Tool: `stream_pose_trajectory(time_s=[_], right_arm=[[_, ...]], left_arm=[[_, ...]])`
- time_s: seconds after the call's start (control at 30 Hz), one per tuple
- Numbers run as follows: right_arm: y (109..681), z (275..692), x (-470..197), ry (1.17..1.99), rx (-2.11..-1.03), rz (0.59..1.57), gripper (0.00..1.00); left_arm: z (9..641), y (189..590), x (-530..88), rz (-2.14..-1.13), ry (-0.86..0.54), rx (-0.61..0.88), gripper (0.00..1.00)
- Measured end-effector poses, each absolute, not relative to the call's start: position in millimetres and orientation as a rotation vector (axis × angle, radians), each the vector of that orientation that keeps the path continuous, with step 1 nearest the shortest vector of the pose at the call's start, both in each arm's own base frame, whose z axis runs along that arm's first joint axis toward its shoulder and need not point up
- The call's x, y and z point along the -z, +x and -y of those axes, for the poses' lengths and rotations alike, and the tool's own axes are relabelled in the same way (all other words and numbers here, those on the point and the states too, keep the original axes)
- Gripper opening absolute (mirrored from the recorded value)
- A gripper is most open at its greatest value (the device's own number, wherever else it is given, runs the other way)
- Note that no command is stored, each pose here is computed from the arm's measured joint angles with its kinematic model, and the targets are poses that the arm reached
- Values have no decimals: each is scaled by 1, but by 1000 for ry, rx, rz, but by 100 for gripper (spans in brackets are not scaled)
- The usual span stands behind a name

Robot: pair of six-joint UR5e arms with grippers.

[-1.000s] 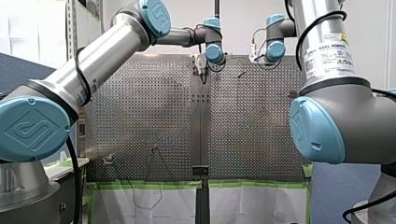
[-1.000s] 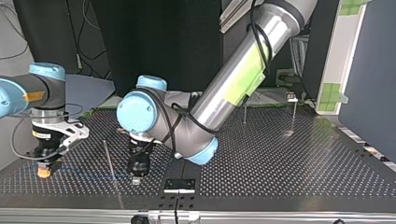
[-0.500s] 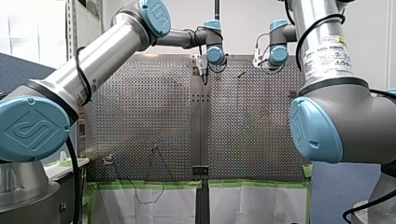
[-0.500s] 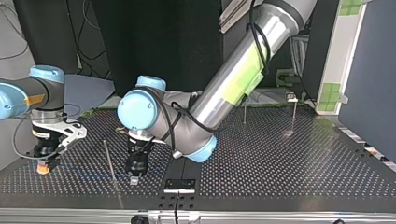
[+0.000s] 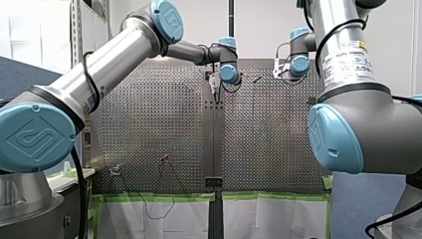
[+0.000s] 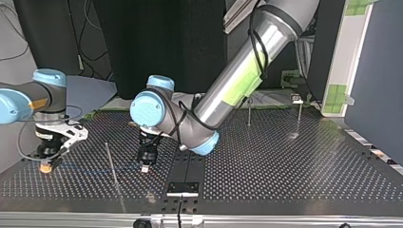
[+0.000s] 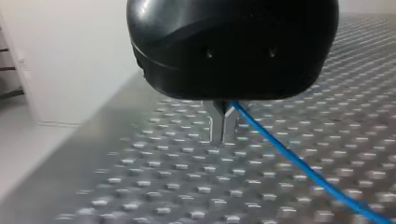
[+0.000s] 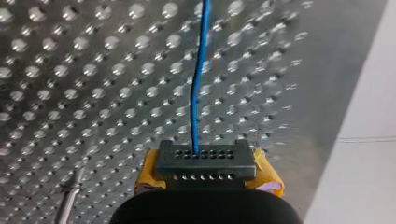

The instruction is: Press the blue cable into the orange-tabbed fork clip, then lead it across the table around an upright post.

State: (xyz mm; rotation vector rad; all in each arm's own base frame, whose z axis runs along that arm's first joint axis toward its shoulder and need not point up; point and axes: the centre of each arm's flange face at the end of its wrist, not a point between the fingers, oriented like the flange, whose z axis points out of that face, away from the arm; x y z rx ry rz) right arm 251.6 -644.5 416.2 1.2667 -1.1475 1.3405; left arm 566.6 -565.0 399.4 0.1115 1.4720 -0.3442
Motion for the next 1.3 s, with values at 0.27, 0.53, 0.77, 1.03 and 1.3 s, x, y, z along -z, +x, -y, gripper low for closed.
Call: stream_pose_trajectory(time_s=[0.27, 0.53, 0.77, 1.03, 1.3], right_arm=[[248, 659, -378, 1306, -1305, 1187, 0], [256, 660, -350, 1355, -1292, 1207, 0], [263, 661, -329, 1390, -1282, 1221, 0], [268, 660, -297, 1433, -1251, 1250, 0], [275, 656, -250, 1493, -1211, 1271, 0]], left_arm=[[575, 565, -364, -1523, 163, 307, 1], [581, 559, -359, -1530, 174, 309, 1], [580, 557, -336, -1544, 183, 305, 1], [577, 554, -313, -1570, 193, 293, 1], [577, 553, -311, -1572, 190, 288, 1]])
